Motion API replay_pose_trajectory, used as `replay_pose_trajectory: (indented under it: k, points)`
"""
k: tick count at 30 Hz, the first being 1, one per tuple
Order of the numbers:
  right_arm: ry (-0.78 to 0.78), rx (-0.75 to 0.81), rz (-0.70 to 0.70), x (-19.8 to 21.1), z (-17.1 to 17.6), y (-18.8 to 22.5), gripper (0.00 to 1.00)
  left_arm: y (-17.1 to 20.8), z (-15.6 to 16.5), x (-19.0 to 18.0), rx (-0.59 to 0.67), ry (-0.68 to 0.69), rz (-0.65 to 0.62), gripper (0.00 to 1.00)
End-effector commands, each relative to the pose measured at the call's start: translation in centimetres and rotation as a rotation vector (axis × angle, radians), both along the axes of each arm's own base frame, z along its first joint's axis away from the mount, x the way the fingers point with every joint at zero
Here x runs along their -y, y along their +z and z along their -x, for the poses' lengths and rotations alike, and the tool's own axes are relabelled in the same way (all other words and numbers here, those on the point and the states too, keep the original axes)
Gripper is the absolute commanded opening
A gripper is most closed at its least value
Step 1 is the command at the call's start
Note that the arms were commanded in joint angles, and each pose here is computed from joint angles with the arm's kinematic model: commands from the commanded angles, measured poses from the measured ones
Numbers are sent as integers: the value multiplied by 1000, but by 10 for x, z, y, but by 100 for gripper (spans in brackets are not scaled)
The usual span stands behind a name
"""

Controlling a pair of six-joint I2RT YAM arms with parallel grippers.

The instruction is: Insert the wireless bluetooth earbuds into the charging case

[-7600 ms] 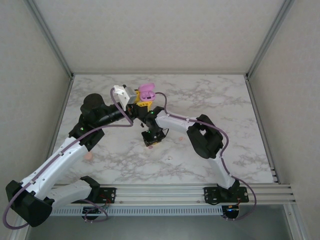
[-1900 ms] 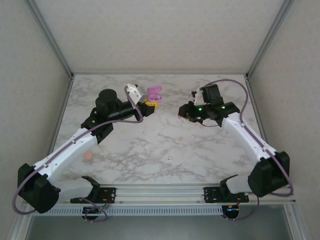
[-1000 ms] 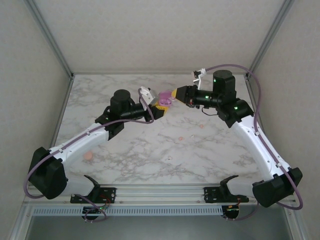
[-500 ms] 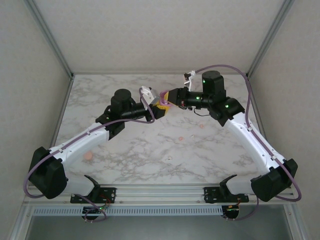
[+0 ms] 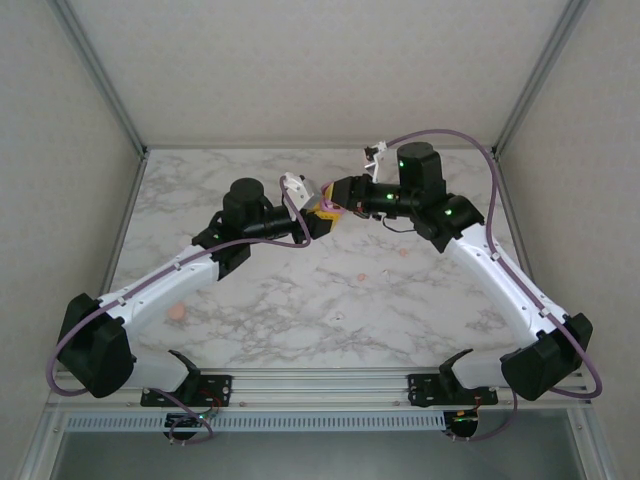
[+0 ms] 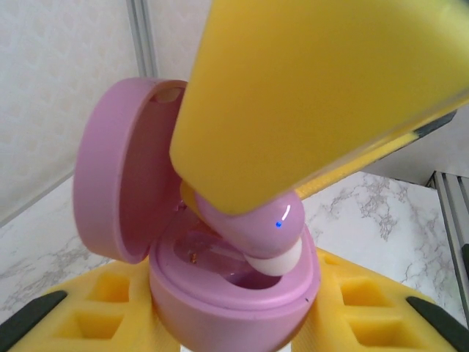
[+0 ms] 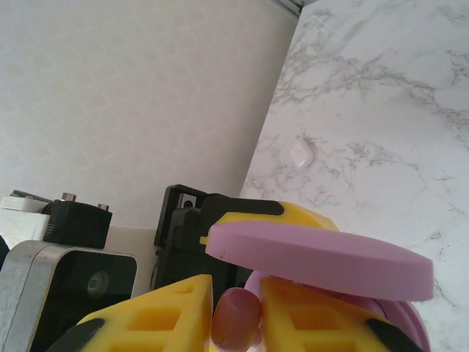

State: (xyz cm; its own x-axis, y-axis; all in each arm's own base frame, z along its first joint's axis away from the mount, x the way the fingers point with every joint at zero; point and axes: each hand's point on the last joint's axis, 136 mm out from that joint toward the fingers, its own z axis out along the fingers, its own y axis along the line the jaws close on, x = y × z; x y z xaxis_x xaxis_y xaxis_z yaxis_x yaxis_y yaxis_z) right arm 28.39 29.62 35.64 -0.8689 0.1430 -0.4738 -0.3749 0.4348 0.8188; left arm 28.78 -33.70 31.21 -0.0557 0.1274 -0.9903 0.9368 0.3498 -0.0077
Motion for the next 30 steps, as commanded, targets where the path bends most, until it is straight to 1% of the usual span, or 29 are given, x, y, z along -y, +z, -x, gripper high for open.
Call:
replay_pose_trajectory:
  k: [1, 11, 15, 23, 30]
  points:
    - [-27, 51, 14, -3, -7, 9, 24, 24, 7, 4, 59, -31, 36, 29]
    - [-49, 57, 115, -1, -6, -8, 27, 30, 8, 4, 62, -28, 60, 29]
    - [-49, 58, 125, -1, -5, -9, 28, 33, 8, 3, 66, -23, 67, 29]
    - [-90, 73, 160, 5, -9, -10, 26, 34, 9, 2, 66, -23, 68, 28]
    - [-103, 88, 153, 3, -14, -8, 24, 33, 10, 4, 58, -35, 70, 29]
